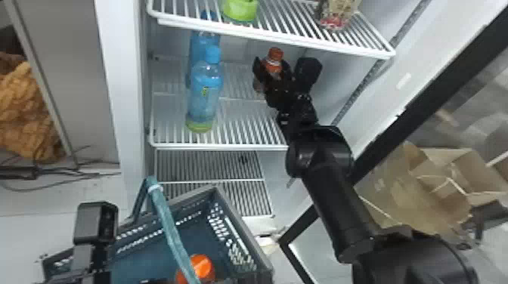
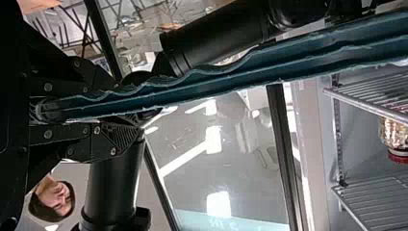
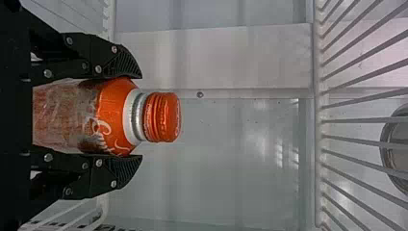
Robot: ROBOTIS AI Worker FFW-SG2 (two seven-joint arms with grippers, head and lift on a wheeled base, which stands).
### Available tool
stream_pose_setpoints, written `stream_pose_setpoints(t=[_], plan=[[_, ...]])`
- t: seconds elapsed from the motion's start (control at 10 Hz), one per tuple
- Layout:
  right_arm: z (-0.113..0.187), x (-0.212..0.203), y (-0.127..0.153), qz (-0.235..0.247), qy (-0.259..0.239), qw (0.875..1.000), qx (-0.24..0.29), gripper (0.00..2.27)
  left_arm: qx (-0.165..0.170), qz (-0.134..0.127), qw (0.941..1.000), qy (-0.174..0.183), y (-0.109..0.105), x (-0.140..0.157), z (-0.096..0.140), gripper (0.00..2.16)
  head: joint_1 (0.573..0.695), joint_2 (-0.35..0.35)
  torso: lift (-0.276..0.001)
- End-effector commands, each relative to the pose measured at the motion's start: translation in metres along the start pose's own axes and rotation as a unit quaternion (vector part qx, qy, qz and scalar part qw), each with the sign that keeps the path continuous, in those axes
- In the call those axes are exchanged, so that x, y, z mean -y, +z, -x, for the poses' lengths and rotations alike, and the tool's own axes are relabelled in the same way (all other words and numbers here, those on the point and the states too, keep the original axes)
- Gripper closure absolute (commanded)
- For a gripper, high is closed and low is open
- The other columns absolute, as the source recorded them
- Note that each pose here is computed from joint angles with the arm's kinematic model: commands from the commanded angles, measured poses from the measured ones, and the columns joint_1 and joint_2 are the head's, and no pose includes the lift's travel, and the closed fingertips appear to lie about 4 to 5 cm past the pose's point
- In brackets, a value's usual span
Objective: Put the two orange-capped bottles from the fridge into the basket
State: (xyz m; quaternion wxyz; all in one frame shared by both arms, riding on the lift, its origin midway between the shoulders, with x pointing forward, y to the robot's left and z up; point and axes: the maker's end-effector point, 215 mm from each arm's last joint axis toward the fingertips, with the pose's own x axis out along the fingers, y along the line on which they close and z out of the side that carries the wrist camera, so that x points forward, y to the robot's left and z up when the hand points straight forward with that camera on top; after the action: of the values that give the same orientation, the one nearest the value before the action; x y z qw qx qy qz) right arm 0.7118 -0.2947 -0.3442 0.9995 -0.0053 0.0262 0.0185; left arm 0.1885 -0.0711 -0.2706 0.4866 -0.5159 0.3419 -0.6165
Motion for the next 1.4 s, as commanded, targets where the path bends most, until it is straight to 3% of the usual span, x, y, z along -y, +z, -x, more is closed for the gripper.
stream_pose_setpoints(t=[0.0,0.5,0.7,1.0,1.3], plan=[[0.002,0.000,0.000,0.000,0.000,1.000,0.002,0.83,0.000,0.001,1.0000,0.000,-0.001,0.000,0.000,1.17,0.695,-0.350,-0.235],[0.038,-0.020,0.044,0.007,0.020,0.997,0.074,0.84,0.005,0.004,1.0000,0.001,0.000,-0.001,0.002,1.17,0.695,-0.350,-0.235],[0.057,-0.024,0.048,0.005,0.028,0.996,0.085,0.84,0.006,0.004,1.0000,0.001,-0.001,-0.001,0.003,1.17,0.695,-0.350,-0.235],[0.100,-0.016,0.054,0.007,0.035,0.997,0.075,0.84,0.008,0.003,1.0000,0.001,0.001,-0.001,0.004,1.17,0.695,-0.350,-0.235],[0.166,-0.018,0.079,0.018,0.050,0.997,0.060,0.84,0.007,0.003,1.0000,0.001,0.000,-0.001,0.003,1.17,0.695,-0.350,-0.235]])
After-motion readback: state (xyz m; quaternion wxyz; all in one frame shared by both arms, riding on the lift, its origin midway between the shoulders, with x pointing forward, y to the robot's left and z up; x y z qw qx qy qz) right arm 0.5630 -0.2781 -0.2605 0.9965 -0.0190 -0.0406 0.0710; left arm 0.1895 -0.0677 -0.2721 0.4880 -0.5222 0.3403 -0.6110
